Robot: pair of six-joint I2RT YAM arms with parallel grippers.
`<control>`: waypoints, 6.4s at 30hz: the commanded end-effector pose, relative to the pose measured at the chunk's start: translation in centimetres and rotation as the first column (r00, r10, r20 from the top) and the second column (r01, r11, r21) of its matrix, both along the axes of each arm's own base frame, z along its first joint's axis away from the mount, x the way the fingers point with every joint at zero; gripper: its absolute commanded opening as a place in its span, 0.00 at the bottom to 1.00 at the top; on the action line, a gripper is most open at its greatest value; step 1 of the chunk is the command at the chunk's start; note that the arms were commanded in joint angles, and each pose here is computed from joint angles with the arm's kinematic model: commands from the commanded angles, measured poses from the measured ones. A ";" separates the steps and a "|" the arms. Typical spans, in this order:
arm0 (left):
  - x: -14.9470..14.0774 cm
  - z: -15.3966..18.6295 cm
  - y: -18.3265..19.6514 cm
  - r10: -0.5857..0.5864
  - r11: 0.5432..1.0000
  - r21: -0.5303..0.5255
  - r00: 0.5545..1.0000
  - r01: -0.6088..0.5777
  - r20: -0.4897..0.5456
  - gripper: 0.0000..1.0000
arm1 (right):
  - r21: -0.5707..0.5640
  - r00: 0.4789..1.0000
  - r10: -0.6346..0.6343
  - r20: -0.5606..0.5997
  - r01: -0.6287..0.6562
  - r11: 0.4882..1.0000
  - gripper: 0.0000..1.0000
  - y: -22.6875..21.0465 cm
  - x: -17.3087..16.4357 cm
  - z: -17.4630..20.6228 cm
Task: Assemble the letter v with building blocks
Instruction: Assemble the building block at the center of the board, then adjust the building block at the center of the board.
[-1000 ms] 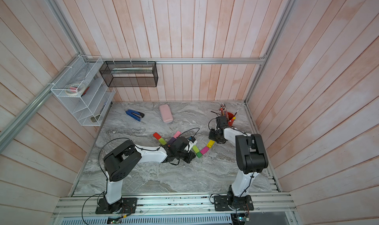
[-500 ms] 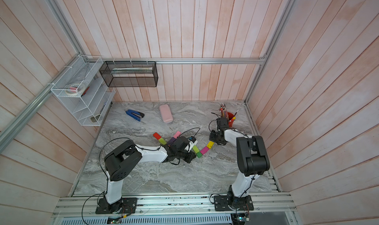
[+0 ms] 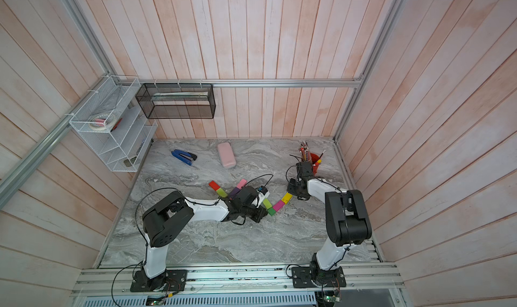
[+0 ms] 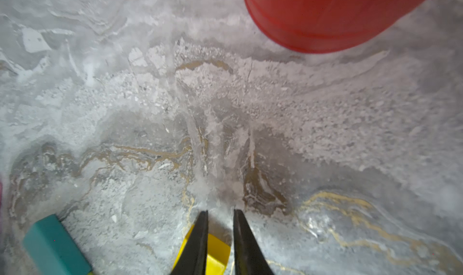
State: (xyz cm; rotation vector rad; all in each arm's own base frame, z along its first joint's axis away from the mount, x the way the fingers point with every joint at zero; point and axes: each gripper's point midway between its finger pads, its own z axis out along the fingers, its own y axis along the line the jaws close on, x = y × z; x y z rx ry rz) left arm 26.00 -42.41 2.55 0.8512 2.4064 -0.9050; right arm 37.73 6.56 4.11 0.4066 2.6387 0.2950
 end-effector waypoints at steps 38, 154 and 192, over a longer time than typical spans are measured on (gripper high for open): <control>-1.1 -2.1 -0.3 0.021 0.992 0.122 1.000 -0.023 0.014 0.00 | 0.392 0.996 0.042 0.075 -0.069 0.917 0.13 6.3 -14.5 -1.2; -0.8 -1.4 0.7 0.065 0.991 0.111 0.997 -0.070 0.053 0.00 | 0.247 0.993 -0.007 0.114 -0.022 0.969 0.10 -1.3 -1.5 1.9; -0.9 -2.0 -0.1 0.035 0.992 0.124 0.999 -0.038 0.031 0.00 | 0.260 1.000 0.009 0.026 -0.016 0.966 0.11 -0.9 -2.9 -3.0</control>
